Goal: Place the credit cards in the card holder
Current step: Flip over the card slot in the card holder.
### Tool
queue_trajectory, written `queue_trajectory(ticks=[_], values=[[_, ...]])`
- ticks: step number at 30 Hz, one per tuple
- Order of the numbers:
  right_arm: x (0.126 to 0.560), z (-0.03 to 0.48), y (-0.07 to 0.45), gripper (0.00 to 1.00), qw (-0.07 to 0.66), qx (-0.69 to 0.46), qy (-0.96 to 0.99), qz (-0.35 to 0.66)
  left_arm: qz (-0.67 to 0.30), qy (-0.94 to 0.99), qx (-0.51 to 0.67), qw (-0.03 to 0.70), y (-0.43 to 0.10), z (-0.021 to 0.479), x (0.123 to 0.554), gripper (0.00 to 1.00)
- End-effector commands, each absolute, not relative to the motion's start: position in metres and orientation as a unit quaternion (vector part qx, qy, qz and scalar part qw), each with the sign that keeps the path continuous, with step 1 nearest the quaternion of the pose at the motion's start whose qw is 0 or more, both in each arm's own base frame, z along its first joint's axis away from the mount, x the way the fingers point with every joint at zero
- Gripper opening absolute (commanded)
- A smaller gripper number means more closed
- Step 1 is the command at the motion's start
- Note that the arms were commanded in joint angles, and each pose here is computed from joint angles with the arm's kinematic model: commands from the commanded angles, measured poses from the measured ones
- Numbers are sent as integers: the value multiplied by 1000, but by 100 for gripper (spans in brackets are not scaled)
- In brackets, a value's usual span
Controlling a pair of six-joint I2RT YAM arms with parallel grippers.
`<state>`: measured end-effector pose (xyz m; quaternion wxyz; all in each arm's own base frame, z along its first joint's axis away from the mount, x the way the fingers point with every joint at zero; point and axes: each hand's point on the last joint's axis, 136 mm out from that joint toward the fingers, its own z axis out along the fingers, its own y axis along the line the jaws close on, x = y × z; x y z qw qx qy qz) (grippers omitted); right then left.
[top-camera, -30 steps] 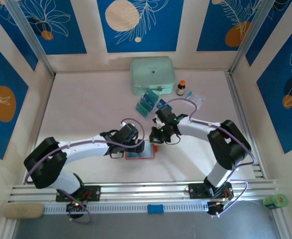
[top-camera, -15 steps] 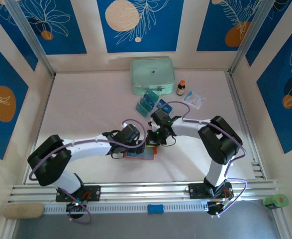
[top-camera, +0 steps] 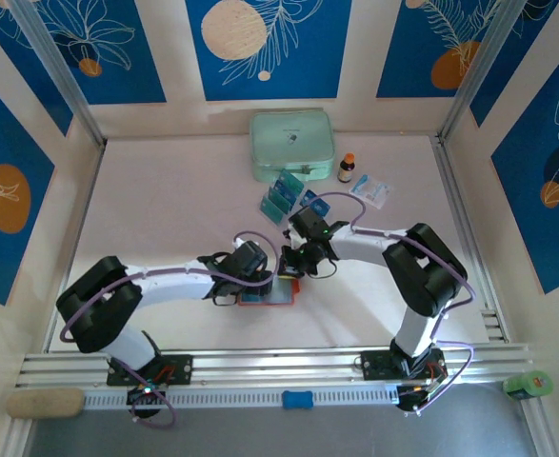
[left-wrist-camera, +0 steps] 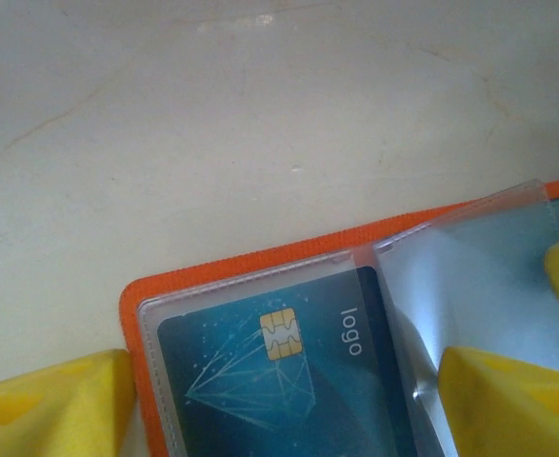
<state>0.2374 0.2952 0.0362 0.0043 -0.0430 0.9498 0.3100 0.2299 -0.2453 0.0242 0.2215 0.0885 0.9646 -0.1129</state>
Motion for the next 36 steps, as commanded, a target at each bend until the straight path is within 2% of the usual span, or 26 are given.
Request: queue_trajectory(ticks=[1, 5, 8, 23, 36], values=[[235, 51, 289, 9, 15, -28, 949, 315, -120, 964, 92, 218, -246, 19, 224, 80], [232, 48, 284, 21, 16, -14, 950, 312, -124, 963, 90, 222, -248, 20, 225, 74], [231, 40, 283, 24, 10, -7, 952, 306, -126, 962, 89, 225, -247, 20, 225, 73], [232, 29, 302, 24, -19, -12, 942, 334, -128, 962, 88, 226, -246, 18, 224, 74], [230, 62, 319, 25, -22, -19, 918, 395, -147, 954, 78, 249, -249, 40, 229, 80]])
